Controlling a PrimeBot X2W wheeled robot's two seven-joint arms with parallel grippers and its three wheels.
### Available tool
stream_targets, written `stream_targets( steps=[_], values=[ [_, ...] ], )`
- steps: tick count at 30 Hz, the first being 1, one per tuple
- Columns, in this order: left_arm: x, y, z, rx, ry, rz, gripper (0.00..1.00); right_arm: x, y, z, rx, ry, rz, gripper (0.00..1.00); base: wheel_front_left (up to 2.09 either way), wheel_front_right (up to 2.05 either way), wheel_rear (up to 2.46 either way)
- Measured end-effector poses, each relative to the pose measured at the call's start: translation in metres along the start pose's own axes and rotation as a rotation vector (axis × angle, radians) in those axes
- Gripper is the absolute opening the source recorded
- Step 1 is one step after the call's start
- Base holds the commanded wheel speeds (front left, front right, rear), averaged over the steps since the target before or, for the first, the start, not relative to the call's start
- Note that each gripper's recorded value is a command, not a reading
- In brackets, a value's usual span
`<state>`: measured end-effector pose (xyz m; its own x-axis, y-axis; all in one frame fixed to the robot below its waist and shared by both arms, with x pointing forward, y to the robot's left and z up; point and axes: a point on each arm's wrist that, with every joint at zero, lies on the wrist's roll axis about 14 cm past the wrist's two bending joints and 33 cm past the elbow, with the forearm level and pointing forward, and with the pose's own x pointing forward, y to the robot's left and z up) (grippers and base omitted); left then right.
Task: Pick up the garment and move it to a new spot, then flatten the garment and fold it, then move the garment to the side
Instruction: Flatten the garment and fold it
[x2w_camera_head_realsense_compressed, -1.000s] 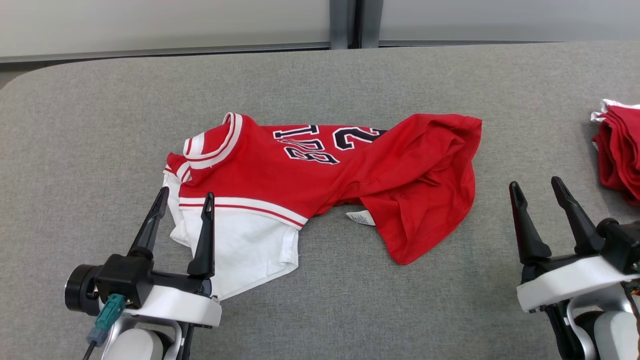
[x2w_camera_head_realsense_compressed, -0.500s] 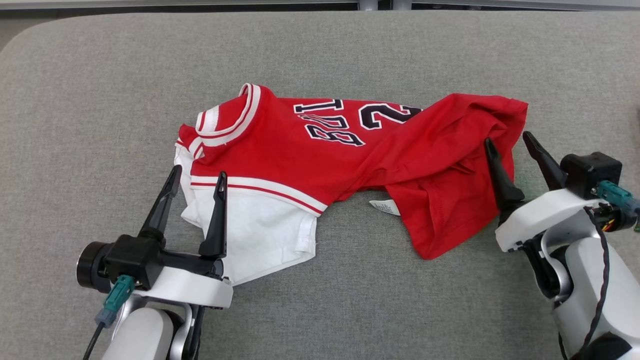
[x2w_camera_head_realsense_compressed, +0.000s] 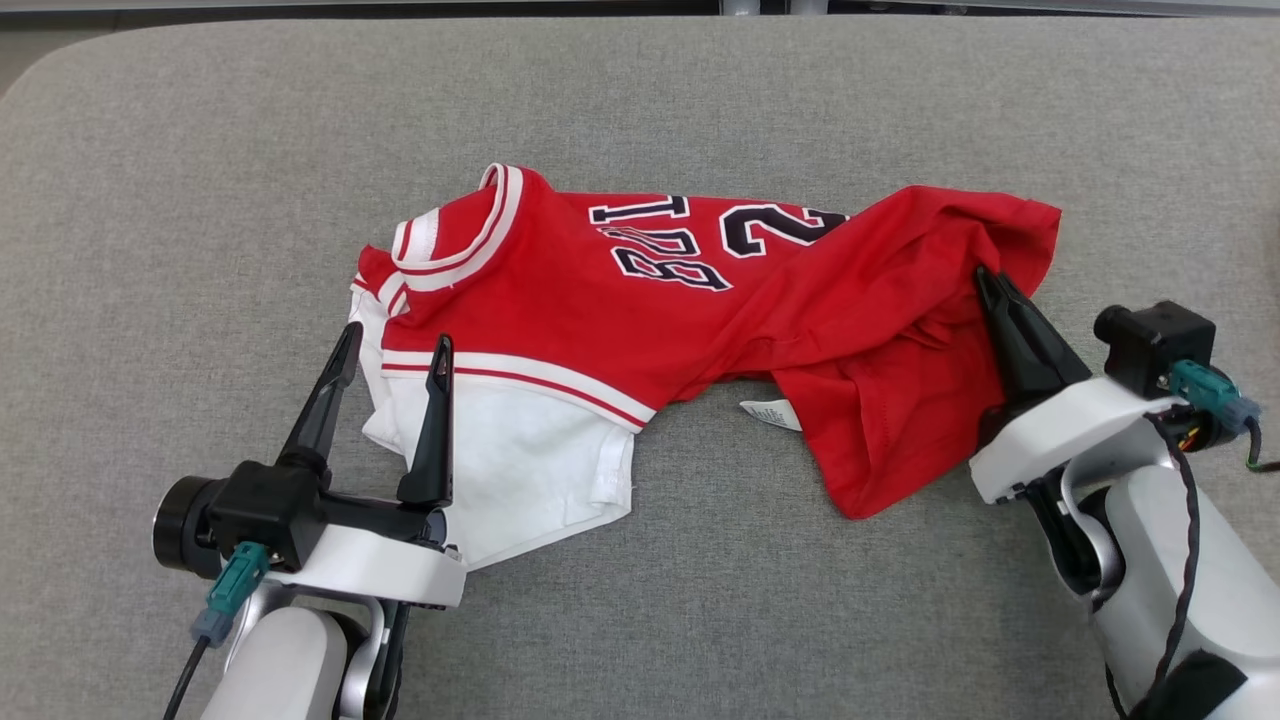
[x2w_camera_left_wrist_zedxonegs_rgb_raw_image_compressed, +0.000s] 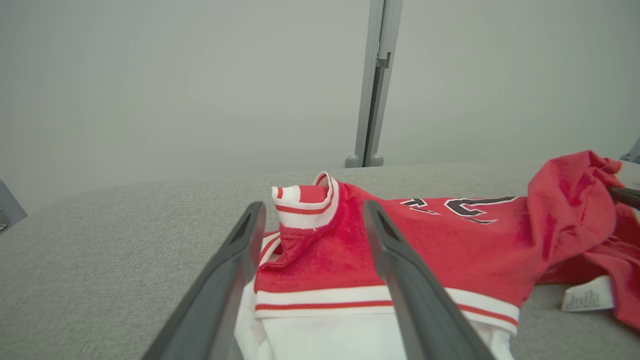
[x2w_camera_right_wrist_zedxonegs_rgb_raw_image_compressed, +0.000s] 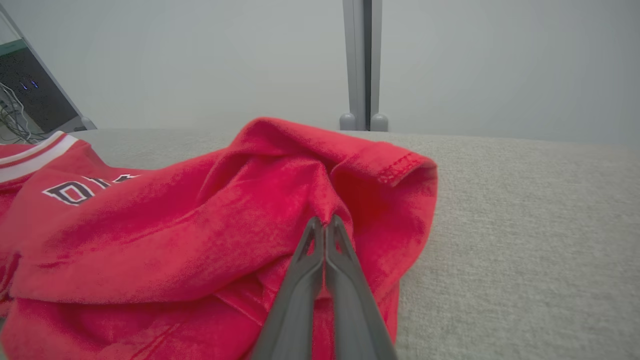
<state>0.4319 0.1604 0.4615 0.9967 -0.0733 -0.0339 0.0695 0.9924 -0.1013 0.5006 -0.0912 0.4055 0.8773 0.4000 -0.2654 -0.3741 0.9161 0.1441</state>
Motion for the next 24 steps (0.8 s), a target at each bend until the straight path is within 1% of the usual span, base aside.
stream_targets(
  steps=[5,10,11,13,16,18,21,22,23,24],
  values=[
    [0.0,-0.004,0.007,0.0,-0.02,-0.008,1.0,-0.023,0.002,0.003,0.034,-0.025,-0.003,0.0,0.0,0.0,0.0],
    [0.0,-0.009,0.01,-0.001,-0.031,-0.022,1.0,-0.055,-0.014,0.012,0.043,-0.04,-0.061,0.0,0.0,0.0,0.0],
    [0.0,-0.011,0.011,-0.002,-0.033,-0.028,1.0,-0.069,-0.018,0.015,0.042,-0.039,-0.085,0.0,0.0,0.0,0.0],
    [0.001,-0.012,0.013,-0.002,-0.04,-0.032,1.0,-0.081,-0.018,0.015,0.045,-0.034,-0.104,0.0,0.0,0.0,0.0],
    [0.001,-0.012,0.014,-0.001,-0.041,-0.034,1.0,-0.096,-0.009,0.004,0.065,0.014,-0.117,0.0,0.0,0.0,0.0],
    [0.0,-0.012,0.014,-0.001,-0.042,-0.033,1.0,-0.104,0.002,-0.014,0.093,0.077,-0.117,0.0,0.0,0.0,0.0],
    [0.0,-0.011,0.013,0.0,-0.039,-0.032,1.0,-0.112,0.009,-0.036,0.12,0.15,-0.125,0.0,0.0,0.0,0.0],
    [-0.001,-0.011,0.013,0.0,-0.039,-0.032,1.0,-0.115,0.013,-0.046,0.139,0.186,-0.125,0.23,0.0,0.0,0.0],
    [-0.001,-0.011,0.013,0.001,-0.038,-0.032,1.0,-0.117,0.016,-0.051,0.165,0.198,-0.127,0.56,0.0,0.0,0.0],
    [-0.002,-0.011,0.013,0.001,-0.037,-0.032,1.0,-0.118,0.019,-0.053,0.179,0.199,-0.128,1.0,0.0,0.0,0.0]
  ],
)
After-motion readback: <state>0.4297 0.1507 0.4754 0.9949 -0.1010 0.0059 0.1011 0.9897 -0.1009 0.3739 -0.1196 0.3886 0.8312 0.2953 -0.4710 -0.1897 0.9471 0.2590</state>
